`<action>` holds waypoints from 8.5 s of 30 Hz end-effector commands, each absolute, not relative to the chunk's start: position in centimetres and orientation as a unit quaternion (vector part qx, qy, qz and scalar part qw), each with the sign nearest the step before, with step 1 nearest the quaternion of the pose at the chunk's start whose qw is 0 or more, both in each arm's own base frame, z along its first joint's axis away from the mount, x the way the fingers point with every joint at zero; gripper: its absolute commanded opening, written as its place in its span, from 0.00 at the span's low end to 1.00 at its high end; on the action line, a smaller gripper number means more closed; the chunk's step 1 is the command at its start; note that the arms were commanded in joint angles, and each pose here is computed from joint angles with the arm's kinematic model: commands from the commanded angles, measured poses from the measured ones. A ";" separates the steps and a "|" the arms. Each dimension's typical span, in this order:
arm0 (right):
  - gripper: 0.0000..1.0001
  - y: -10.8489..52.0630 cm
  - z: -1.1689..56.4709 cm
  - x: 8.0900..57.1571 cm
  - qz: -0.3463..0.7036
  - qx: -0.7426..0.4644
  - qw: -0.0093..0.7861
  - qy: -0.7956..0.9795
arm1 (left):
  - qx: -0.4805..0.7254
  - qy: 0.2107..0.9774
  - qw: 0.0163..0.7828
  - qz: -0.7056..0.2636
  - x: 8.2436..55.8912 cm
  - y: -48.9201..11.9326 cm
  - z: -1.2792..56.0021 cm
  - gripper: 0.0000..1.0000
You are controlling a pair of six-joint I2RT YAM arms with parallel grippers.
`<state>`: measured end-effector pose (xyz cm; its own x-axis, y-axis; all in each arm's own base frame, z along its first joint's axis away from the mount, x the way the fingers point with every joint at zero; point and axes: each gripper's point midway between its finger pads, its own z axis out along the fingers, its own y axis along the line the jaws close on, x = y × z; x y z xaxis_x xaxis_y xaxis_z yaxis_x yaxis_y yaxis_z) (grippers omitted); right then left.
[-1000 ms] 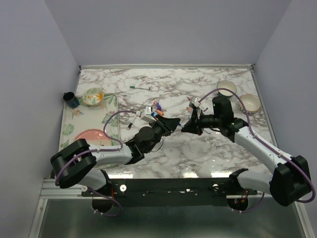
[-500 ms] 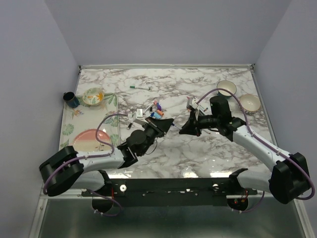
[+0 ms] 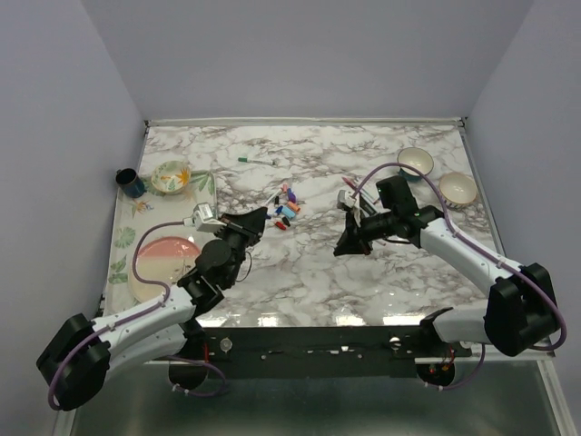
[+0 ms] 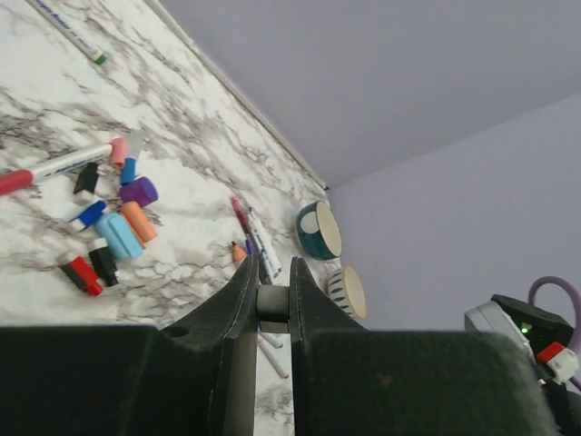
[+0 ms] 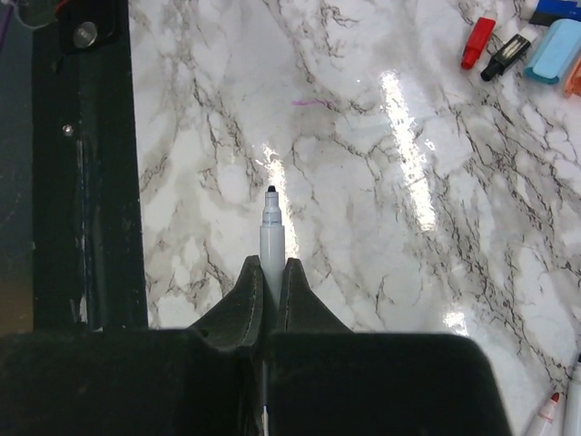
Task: Open the pen caps
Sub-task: Place the barrel on the table with the right arm, then place the pen cap on the table with the left arm, then grab a pen on the table with the left arm, then pass the pen from the left arm to the right
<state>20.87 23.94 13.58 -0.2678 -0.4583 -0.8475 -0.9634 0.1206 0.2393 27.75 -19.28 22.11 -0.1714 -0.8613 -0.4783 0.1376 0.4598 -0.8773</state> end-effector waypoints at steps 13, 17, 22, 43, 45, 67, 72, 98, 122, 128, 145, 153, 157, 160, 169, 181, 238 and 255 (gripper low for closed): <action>0.01 20.5 10.4 26.7 0.233 -0.494 0.337 0.767 | -0.261 0.744 0.502 -0.357 24.6 -17.4 12.1 0.00; 0.01 19.5 9.0 27.4 0.202 -0.495 0.314 0.785 | -0.254 0.757 0.490 -0.349 24.2 -17.4 10.9 0.00; 0.02 18.6 7.4 27.6 0.181 -0.498 0.282 0.800 | -0.247 0.773 0.474 -0.342 23.7 -17.6 9.6 0.00; 0.05 16.8 4.1 27.9 0.139 -0.489 0.220 0.832 | -0.234 0.794 0.453 -0.333 23.3 -18.0 7.9 0.00; 0.06 16.7 4.0 27.9 0.135 -0.489 0.218 0.834 | -0.233 0.796 0.451 -0.331 23.3 -18.1 7.8 0.00; 0.10 15.8 2.9 28.5 0.109 -0.480 0.206 0.846 | -0.224 0.801 0.444 -0.333 23.2 -18.6 7.5 0.00; 0.14 15.3 2.5 29.8 0.079 -0.466 0.218 0.854 | -0.219 0.804 0.441 -0.334 23.4 -19.0 7.5 0.00; 0.36 14.1 5.1 32.3 0.018 -0.439 0.277 0.855 | -0.195 0.818 0.427 -0.332 24.4 -21.0 7.5 0.00; 0.37 15.7 8.7 30.5 0.074 -0.485 0.306 0.816 | -0.217 0.852 0.397 -0.264 29.4 -22.5 4.6 0.07; 0.37 15.8 8.9 30.5 0.077 -0.485 0.309 0.814 | -0.237 0.852 0.392 -0.251 31.6 -22.2 3.7 0.13; 0.37 16.0 9.1 30.3 0.085 -0.487 0.311 0.812 | -0.222 0.848 0.414 -0.246 33.4 -19.9 6.2 0.51; 0.36 16.1 9.3 30.2 0.088 -0.488 0.313 0.810 | -0.141 0.871 0.457 -0.116 34.4 -14.7 8.6 0.66; 0.37 16.1 9.4 30.2 0.090 -0.489 0.314 0.809 | -0.093 0.906 0.411 -0.046 34.4 -13.1 6.8 0.66; 0.36 16.2 9.5 30.2 0.091 -0.490 0.315 0.808 | -0.075 0.925 0.371 -0.008 33.9 -12.4 5.2 0.62; 0.37 16.3 9.4 30.0 0.095 -0.492 0.312 0.807 | -0.055 0.935 0.347 0.043 33.2 -10.5 3.8 0.56; 0.36 16.3 9.4 29.9 0.098 -0.494 0.312 0.805 | -0.042 0.950 0.305 0.056 33.2 -10.5 1.8 0.42; 0.53 19.9 10.2 17.0 0.249 -0.772 0.399 0.427 | 0.200 0.818 0.162 -0.514 15.0 -35.4 9.4 0.00; 0.65 19.5 9.1 15.4 0.263 -0.788 0.384 0.403 | 0.247 0.815 0.113 -0.512 12.2 -38.5 8.1 0.00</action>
<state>17.07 19.66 9.51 0.5303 -0.4704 -0.7054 -0.8467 -0.3357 -0.4127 12.73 -37.70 7.82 -0.8632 0.2567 -0.4348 0.5040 0.3875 -0.7719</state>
